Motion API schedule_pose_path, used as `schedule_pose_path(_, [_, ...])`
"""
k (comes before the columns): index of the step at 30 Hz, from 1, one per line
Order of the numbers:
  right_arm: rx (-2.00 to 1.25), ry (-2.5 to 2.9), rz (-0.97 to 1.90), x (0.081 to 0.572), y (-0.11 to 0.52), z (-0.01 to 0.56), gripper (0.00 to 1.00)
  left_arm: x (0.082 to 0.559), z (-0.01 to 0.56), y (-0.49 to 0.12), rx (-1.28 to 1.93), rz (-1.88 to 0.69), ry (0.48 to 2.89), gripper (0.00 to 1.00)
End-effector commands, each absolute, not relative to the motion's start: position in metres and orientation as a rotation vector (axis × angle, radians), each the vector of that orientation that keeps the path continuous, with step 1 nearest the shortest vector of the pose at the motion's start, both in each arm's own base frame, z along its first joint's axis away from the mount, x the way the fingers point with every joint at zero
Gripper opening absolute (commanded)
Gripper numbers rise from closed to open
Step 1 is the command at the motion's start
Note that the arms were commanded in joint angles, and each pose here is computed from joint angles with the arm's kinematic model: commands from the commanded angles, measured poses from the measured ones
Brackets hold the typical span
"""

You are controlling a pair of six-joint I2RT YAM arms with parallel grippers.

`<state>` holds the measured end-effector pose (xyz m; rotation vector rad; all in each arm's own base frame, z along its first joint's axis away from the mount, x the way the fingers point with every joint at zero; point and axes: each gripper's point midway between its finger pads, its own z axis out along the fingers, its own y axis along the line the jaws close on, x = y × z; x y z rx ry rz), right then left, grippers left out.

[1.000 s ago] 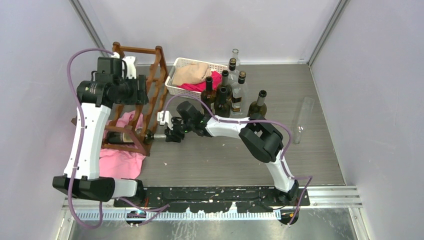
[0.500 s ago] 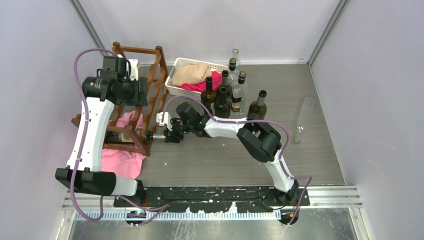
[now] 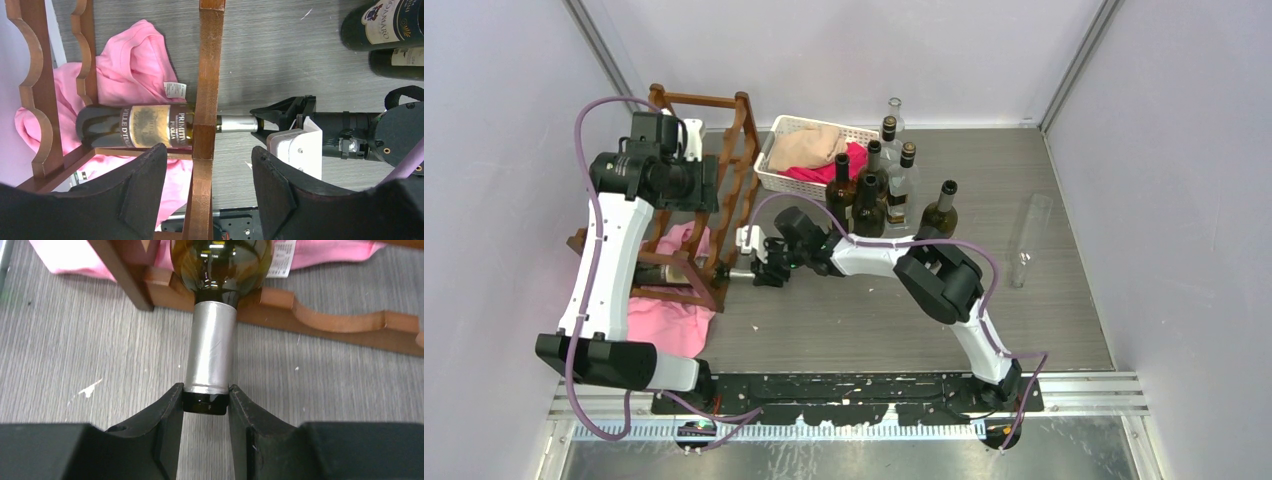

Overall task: Put the wine bottle on the wine rack
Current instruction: Place the wine bottle in the wine rack.

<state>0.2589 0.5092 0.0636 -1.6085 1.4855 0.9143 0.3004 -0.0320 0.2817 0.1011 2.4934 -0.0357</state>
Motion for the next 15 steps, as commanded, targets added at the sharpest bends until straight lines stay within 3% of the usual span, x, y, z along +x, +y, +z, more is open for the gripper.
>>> schedule_pose_path(1, [-1.592, 1.474, 0.936, 0.261, 0.524, 0.068, 0.01, 0.305, 0.287, -0.034, 0.121, -0.046, 2.468, 0.63])
schedule_pose_path(15, [-1.635, 1.561, 0.950, 0.245, 0.504, 0.037, 0.01, 0.310, 0.280, -0.035, 0.135, -0.044, 2.489, 0.62])
